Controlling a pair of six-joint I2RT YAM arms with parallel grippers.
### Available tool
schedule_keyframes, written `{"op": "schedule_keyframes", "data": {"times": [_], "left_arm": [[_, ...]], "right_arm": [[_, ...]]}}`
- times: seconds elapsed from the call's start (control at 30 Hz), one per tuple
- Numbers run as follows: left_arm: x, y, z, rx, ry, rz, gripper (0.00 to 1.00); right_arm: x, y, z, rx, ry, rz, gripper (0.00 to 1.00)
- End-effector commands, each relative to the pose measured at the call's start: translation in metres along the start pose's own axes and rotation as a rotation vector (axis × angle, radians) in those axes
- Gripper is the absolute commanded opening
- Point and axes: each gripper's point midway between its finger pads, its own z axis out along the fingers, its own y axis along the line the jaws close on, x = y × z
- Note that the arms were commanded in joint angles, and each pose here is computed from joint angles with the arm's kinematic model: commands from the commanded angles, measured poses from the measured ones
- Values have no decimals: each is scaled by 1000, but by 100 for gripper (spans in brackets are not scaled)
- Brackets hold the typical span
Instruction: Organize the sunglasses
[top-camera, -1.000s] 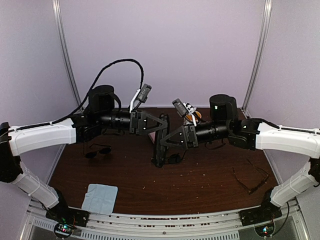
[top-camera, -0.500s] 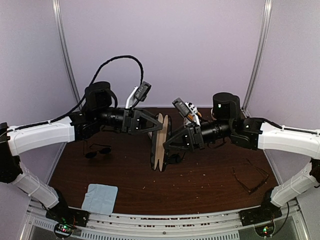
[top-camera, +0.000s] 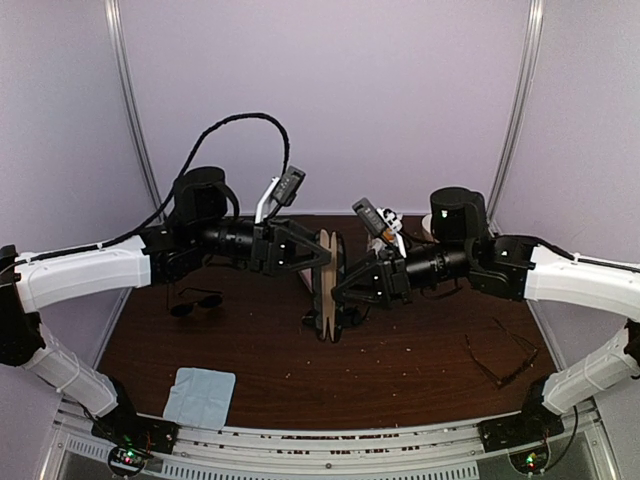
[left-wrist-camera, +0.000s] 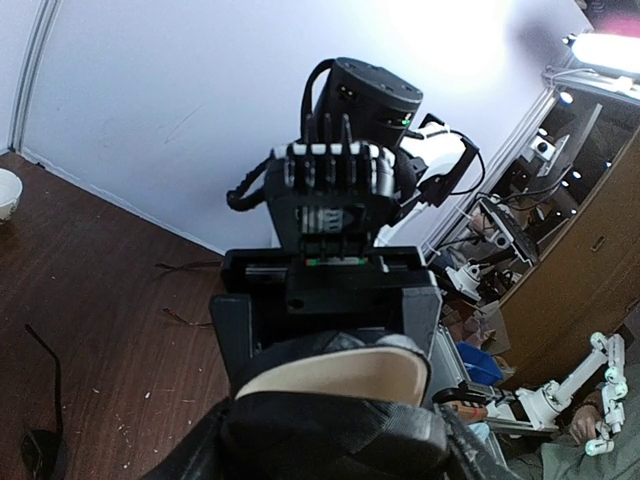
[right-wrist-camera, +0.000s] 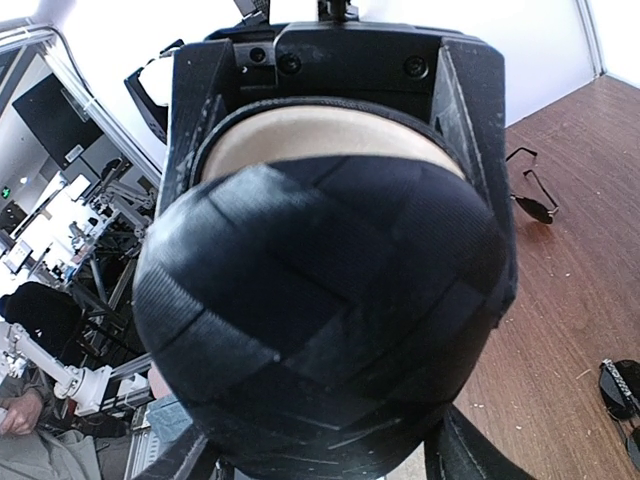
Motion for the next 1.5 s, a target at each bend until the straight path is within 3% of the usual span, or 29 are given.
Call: {"op": "schedule_keyframes", "data": {"times": [0.0,0.4,0.5,0.67,0.97,1.47], "left_arm": [[-10,-54,-21,125,10,38,18],[-7,-52,-22,108,9,32,16],[-7,-51,-21,106,11,31,16],[-6,-40,-18,68,17,18,16],[29,43,-10,-246,101,-152,13],[147,145,9,-384,346,-464,13]], "right_arm": [[24,-60,-27,304,26,59,49],[27,-91,-64,554,-15,79,59],[25,-96,-72,583,-41,91,53],[24,-89,-72,543,-43,95,62],[21,-56,-53,337,-44,129,65],[73,-117,-45,540,-2,357,73]]}}
